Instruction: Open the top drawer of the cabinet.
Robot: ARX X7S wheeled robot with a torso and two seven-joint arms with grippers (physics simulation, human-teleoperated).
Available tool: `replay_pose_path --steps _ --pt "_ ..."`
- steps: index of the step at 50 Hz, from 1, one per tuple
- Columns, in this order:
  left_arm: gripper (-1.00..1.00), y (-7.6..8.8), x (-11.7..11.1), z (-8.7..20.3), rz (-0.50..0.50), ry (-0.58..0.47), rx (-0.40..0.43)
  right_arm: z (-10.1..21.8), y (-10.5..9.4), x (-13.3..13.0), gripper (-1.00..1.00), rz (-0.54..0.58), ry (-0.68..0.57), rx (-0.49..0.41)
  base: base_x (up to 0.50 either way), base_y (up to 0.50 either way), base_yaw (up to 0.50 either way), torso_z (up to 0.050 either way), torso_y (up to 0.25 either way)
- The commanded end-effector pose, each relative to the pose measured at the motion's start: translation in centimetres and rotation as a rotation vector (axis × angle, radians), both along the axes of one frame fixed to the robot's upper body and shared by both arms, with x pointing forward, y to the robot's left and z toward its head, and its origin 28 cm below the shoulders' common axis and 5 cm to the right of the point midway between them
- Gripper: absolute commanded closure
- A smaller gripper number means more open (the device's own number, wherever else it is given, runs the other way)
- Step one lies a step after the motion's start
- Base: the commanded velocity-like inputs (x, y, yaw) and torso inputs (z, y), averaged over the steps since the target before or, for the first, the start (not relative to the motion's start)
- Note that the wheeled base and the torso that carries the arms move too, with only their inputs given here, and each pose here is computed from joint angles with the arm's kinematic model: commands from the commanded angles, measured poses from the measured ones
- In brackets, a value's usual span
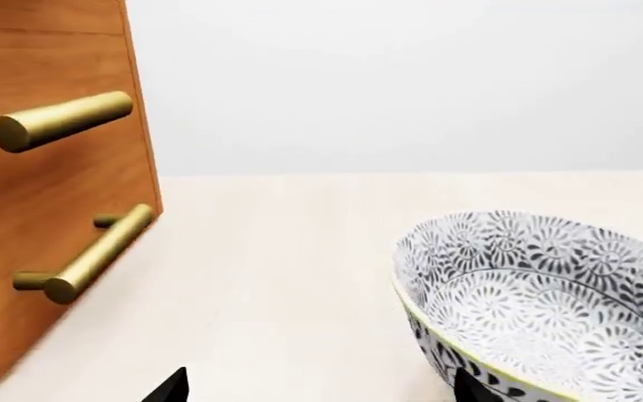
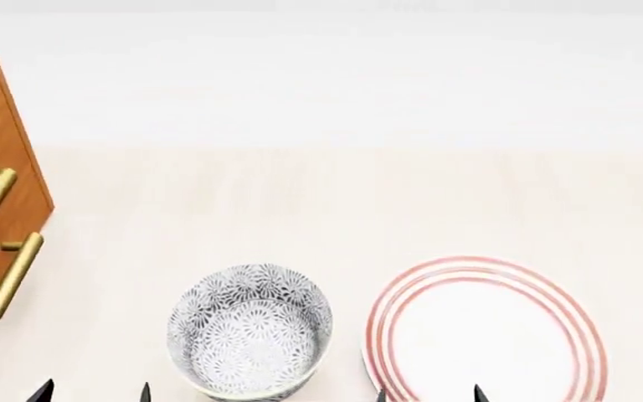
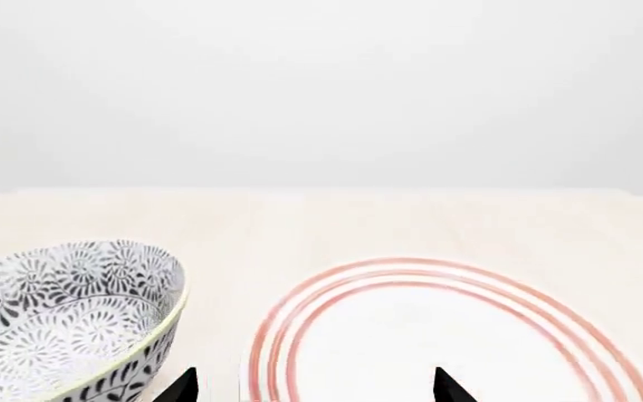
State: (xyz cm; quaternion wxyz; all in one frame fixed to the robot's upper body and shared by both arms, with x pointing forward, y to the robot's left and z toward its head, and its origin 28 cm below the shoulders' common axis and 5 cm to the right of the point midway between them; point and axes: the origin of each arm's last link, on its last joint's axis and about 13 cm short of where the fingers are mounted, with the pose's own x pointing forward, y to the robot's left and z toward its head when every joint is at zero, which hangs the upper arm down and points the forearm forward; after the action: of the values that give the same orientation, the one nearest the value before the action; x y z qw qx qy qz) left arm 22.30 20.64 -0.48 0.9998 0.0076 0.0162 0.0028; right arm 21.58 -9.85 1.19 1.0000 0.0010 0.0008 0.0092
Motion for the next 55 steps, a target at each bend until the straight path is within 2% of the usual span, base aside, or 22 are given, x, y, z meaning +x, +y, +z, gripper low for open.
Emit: replay_pose_path --steps 1,16,26,29,30,31,33,37,39,40,44,47,53,55 --pt "-1.0 -0.1 -0.4 0.6 -0.005 0.0 -0.011 0.1 0.1 0.0 -1.0 0.004 -0.013 0.006 0.0 0.5 0.0 0.0 0.0" --pt "-1.0 -0.1 -0.3 0.6 -0.003 0.001 -0.009 0.1 0.2 0.0 -1.0 0.007 -0.01 0.006 0.0 0.5 0.0 0.0 0.0" --pt "-1.0 -0.1 -0.1 0.5 0.028 0.015 0.022 0.0 0.1 0.0 -1.0 0.007 -0.005 0.007 0.0 0.01 0.0 0.0 0.0" --pt "-1.0 -0.2 -0.1 0.5 0.021 0.022 0.079 0.1 0.1 -0.1 -1.0 0.006 -0.01 0.005 0.0 0.0 0.0 0.0 0.0" --pt "-1.0 -0.2 -0.1 0.5 0.01 0.052 0.196 0.1 0.1 -0.1 -1.0 0.006 -0.014 0.004 0.0 0.0 0.0 0.0 0.0" --pt "-1.0 -0.3 0.0 0.6 0.009 0.048 0.265 0.1 0.2 -0.1 -1.0 0.005 -0.013 0.004 0.0 0.0 0.0 0.0 0.0" --pt "-1.0 -0.4 0.0 1.0 -0.03 0.036 0.276 0.1 0.2 -0.1 -1.0 0.005 -0.013 0.004 0.0 0.0 0.0 0.0 0.0" --pt "-1.0 -0.1 0.8 2.1 -0.029 -0.016 0.395 0.0 0.2 -0.1 -1.0 0.007 -0.011 0.005 0.0 0.0 0.0 0.0 0.0" --pt "-1.0 0.1 1.5 2.3 -0.01 -0.008 0.489 0.1 0.2 -0.1 -1.0 0.008 -0.011 0.005 0.0 0.0 0.0 0.0 0.0" --pt "-1.0 0.3 2.4 2.6 0.002 -0.024 0.604 0.0 0.2 -0.1 -1.0 0.009 -0.007 0.007 0.0 0.0 0.0 0.0 0.0" --pt "-1.0 0.4 3.6 3.8 0.016 -0.04 0.63 -0.1 0.2 -0.2 -1.0 0.011 -0.006 0.008 0.0 0.0 0.0 0.0 0.0" --pt "-1.0 0.3 4.6 4.8 0.019 -0.068 0.722 0.0 0.2 -0.2 -1.0 0.011 -0.005 0.01 0.0 0.0 0.0 0.0 0.0" --pt "-1.0 0.1 6.6 7.1 0.057 -0.139 0.799 -0.1 0.2 -0.2 -1.0 0.014 -0.003 0.014 0.0 0.0 0.0 0.0 0.0" --pt "-1.0 -0.1 7.4 7.8 0.062 -0.164 0.857 0.0 0.2 -0.2 -1.0 0.015 -0.001 0.017 0.0 0.0 0.0 0.0 0.0"
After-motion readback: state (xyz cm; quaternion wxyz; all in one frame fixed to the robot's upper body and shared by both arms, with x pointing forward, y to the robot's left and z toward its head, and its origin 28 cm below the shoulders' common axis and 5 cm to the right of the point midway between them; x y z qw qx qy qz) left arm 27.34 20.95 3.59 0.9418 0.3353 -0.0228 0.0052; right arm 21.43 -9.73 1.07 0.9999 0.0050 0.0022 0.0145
